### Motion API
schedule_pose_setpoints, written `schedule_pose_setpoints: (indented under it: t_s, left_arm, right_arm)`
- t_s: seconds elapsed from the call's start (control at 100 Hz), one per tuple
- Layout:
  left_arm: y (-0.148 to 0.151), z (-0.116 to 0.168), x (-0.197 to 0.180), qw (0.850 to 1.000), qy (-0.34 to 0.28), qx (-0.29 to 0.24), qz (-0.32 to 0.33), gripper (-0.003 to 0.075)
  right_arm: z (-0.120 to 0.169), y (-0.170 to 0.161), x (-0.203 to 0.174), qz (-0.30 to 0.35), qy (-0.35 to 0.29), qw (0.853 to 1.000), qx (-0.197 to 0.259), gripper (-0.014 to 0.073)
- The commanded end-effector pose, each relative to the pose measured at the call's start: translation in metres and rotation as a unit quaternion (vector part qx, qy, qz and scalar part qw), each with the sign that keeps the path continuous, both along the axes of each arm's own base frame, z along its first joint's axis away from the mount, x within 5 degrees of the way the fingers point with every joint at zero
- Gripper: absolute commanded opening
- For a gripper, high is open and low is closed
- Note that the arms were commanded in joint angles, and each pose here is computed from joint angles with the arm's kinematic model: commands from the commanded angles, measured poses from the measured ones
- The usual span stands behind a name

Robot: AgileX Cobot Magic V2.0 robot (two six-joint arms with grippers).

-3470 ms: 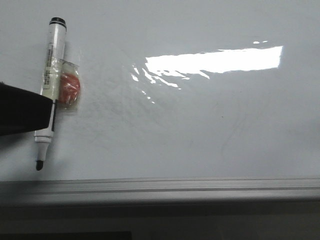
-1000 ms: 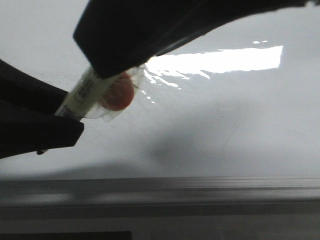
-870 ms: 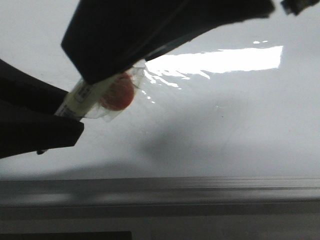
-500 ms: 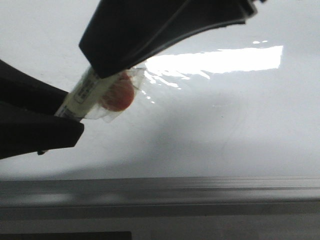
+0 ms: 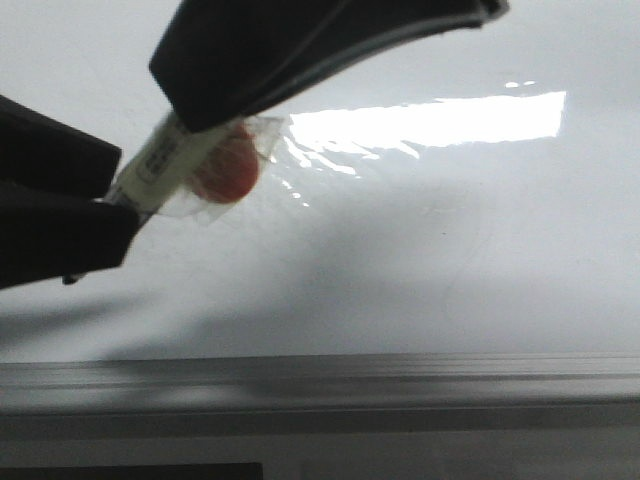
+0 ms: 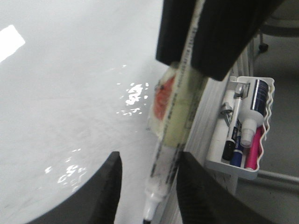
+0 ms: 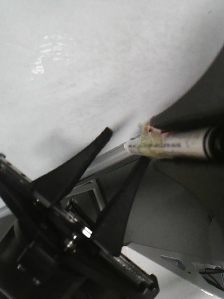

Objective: Write number 9 on whiteboard

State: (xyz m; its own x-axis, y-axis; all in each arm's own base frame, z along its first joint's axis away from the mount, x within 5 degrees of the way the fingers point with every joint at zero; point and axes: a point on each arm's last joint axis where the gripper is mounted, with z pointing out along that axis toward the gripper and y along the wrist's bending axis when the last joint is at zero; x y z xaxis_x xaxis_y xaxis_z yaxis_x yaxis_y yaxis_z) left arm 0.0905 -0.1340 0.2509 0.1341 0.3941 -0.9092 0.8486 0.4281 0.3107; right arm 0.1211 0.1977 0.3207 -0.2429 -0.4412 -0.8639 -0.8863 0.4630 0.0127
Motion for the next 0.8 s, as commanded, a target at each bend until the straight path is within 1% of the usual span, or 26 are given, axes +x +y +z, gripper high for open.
schedule_pose_setpoints:
  t_s: [0.0,0.05,0.13,0.2,0.25,0.39,0.49,0.62,0.72,0.79]
  left_arm:
    - [0.009,0.027,-0.006,0.997,0.004,-0.081,0.016,0.0266]
    - [0.017,0.033,-0.011,0.995,-0.005,-0.099,0.020,0.0266]
    - [0.031,0.043,-0.019,0.992,-0.023,-0.123,0.025,0.0266]
    - [0.039,0.047,-0.024,0.990,-0.031,-0.134,0.030,0.0266]
    - [0.044,0.048,-0.026,0.989,-0.031,-0.140,0.035,0.0266]
    - [0.048,0.050,-0.028,0.987,-0.022,-0.156,0.044,0.0266]
    - [0.048,0.050,-0.028,0.987,-0.022,-0.156,0.044,0.0266]
    - [0.048,0.051,-0.028,0.986,-0.023,-0.159,0.042,0.0266]
    - [0.048,0.053,-0.029,0.985,-0.028,-0.166,0.039,0.0266]
    - [0.048,0.053,-0.029,0.985,-0.028,-0.167,0.038,0.0266]
  right_arm:
    - [0.024,-0.007,0.001,-0.025,-0.014,0.998,0.058,-0.0057]
    - [0.027,-0.013,0.002,-0.039,-0.006,0.997,0.068,-0.0049]
    - [0.032,-0.022,0.005,-0.055,-0.002,0.996,0.068,-0.0048]
    - [0.039,-0.028,0.009,-0.070,0.001,0.995,0.067,-0.0048]
    - [0.049,-0.032,0.013,-0.085,0.005,0.993,0.077,-0.0048]
    - [0.075,-0.042,0.026,-0.119,-0.014,0.988,0.096,-0.0048]
    - [0.084,-0.048,0.034,-0.140,-0.020,0.985,0.102,-0.0048]
    - [0.073,-0.048,0.054,-0.181,0.013,0.979,0.097,-0.0048]
    - [0.062,-0.039,0.068,-0.189,0.022,0.978,0.087,-0.0048]
    - [0.054,-0.030,0.074,-0.183,0.041,0.979,0.075,-0.0048]
